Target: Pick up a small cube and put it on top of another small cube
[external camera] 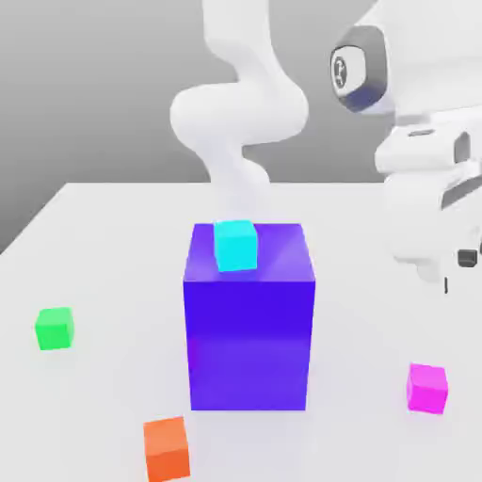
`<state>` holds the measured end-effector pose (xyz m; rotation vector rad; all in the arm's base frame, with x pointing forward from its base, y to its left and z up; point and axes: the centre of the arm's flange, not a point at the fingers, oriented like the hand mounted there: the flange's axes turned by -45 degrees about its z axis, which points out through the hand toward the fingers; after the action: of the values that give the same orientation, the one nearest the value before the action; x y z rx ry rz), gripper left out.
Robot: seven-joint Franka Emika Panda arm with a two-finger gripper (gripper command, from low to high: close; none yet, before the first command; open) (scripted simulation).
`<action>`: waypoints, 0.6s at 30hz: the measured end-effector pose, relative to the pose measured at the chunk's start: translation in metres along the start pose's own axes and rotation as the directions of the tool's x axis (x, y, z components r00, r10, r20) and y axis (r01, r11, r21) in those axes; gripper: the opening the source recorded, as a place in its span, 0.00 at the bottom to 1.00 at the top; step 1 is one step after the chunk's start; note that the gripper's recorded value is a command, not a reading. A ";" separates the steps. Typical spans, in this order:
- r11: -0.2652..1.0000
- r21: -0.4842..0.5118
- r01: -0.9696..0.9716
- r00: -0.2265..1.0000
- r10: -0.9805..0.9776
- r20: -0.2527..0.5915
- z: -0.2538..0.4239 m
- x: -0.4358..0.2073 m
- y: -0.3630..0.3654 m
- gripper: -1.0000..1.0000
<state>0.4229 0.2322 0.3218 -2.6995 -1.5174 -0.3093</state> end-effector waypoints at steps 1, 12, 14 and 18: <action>0.998 0.018 0.055 0.998 -0.055 0.024 0.019 0.001 -0.015 0.50; 0.943 0.127 0.308 0.933 -0.326 0.154 0.179 -0.035 -0.086 0.00; 0.943 0.127 0.308 0.933 -0.326 0.154 0.179 -0.035 -0.086 0.00; 0.943 0.128 0.308 0.933 -0.326 0.155 0.184 -0.037 -0.087 0.00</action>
<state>0.3595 0.2695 0.1280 -2.4527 -1.9635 0.0012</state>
